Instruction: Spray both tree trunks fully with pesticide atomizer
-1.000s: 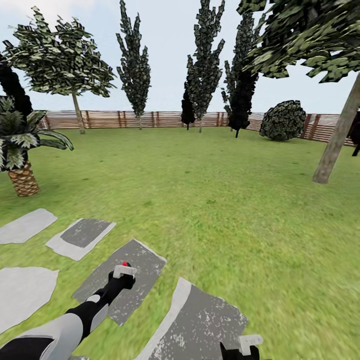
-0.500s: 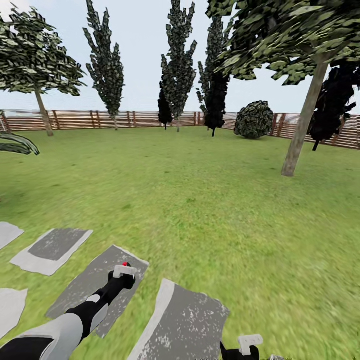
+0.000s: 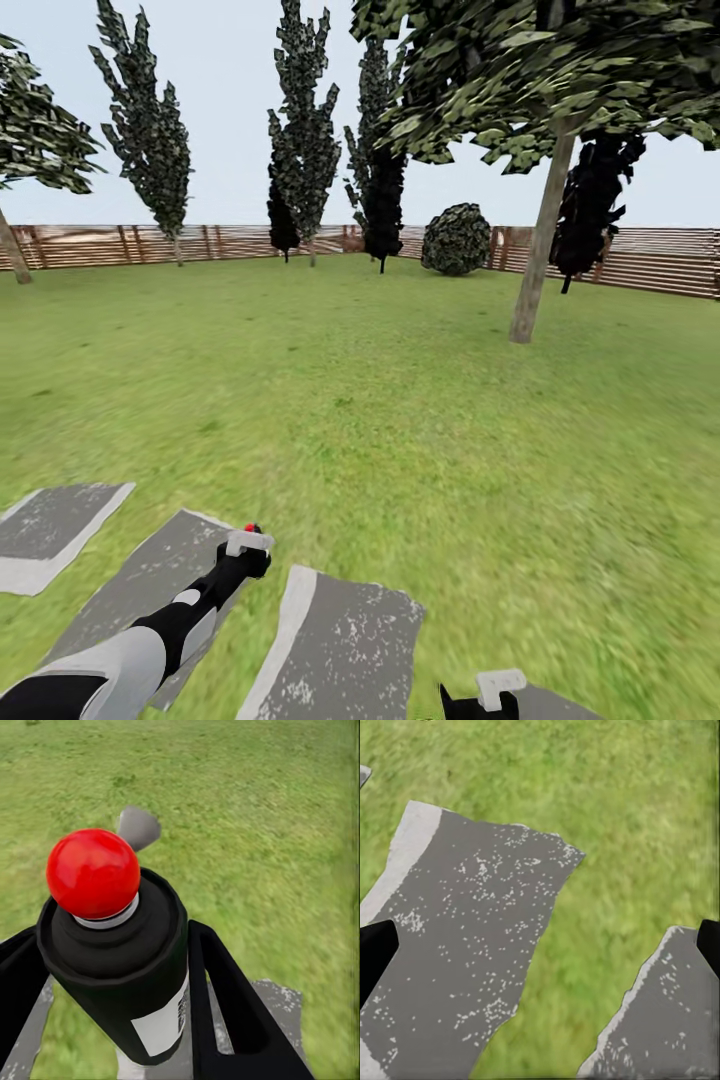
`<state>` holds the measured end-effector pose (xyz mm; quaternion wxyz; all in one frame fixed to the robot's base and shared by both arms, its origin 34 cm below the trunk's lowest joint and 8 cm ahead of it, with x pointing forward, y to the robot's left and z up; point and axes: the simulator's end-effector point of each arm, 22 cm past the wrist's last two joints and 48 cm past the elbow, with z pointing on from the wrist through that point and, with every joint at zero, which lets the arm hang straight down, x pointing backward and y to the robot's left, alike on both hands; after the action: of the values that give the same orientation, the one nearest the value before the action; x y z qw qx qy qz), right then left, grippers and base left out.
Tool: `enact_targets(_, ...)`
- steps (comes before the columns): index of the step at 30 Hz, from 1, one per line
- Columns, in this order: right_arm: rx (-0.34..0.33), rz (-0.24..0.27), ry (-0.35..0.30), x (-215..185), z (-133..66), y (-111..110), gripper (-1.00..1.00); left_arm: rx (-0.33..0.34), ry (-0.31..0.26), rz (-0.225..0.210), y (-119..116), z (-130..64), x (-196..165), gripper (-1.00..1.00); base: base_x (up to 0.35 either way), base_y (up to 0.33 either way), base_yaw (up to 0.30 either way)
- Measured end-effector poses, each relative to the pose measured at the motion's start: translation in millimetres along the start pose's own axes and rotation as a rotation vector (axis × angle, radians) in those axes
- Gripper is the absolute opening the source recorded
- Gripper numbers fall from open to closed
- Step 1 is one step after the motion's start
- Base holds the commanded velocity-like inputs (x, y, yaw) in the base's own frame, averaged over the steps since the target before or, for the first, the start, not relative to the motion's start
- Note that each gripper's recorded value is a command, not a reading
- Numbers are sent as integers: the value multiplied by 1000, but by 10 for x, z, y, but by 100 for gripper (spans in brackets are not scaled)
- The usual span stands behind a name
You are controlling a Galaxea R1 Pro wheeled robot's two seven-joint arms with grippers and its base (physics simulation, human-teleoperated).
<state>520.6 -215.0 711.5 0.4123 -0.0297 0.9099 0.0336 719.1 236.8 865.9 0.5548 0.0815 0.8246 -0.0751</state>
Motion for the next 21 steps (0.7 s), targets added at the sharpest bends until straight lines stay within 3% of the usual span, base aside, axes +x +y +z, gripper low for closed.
enact_targets(21,-5,0,6,27,-4,22,100,-1,-2,-1,2,0,-4,-100,0,0,-300)
